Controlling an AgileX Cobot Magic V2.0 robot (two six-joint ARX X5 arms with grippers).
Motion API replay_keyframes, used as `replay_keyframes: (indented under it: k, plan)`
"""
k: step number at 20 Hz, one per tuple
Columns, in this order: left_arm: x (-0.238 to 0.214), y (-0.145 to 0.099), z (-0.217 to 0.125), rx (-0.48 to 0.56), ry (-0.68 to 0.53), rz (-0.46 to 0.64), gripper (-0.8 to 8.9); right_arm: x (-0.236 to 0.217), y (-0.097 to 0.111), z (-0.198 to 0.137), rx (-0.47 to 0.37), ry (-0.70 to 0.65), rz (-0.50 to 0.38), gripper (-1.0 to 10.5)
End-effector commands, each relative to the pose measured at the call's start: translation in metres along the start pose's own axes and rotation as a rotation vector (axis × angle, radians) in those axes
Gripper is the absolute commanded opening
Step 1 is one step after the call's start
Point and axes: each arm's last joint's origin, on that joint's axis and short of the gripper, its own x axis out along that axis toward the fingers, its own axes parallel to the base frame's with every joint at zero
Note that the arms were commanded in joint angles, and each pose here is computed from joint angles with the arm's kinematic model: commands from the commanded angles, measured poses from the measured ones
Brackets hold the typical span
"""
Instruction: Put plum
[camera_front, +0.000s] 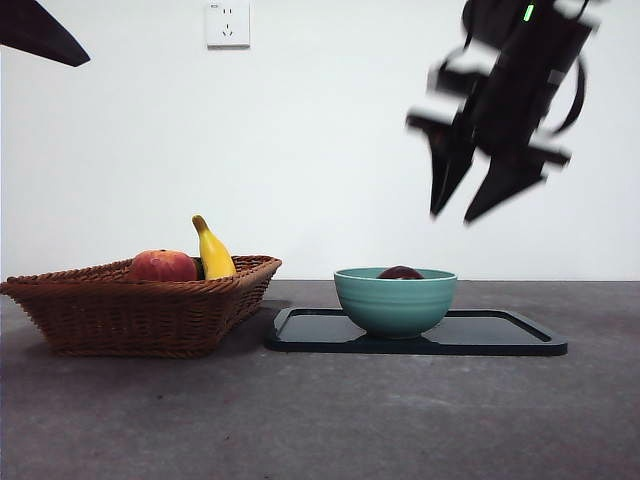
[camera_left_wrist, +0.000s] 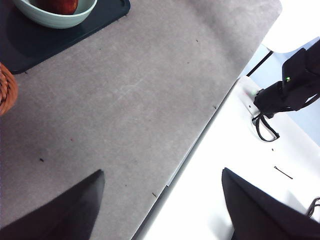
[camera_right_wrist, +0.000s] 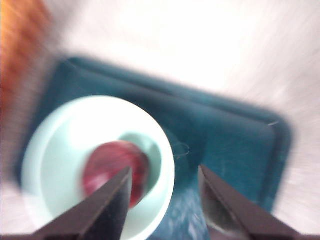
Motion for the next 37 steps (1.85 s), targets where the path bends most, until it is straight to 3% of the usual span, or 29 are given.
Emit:
replay_keyframes:
  k: [1, 5, 13, 19, 24, 37]
  plan:
    - [0.000, -0.001, 0.003, 0.021, -0.006, -0.007, 3.74, -0.036, 0.009, 0.006, -0.031, -0.059, 0.025, 2.1]
    - [0.000, -0.001, 0.003, 0.021, -0.006, -0.007, 3.74, -0.118, 0.021, -0.008, -0.076, -0.126, 0.083, 2.1]
    - [0.000, -0.001, 0.003, 0.021, -0.006, -0.007, 3.74, -0.196, 0.027, -0.081, -0.125, -0.164, 0.114, 2.1]
    - [0.000, -0.001, 0.003, 0.021, -0.006, -0.007, 3.74, -0.203, 0.024, -0.145, -0.160, -0.166, 0.265, 2.1]
    - [0.000, -0.001, 0.003, 0.020, -0.006, -0.007, 3.74, -0.190, 0.019, -0.178, -0.160, -0.118, 0.372, 2.1]
    - [0.000, -0.001, 0.003, 0.020, -0.005, -0.007, 3.74, -0.187, 0.018, -0.182, -0.159, -0.107, 0.382, 2.1]
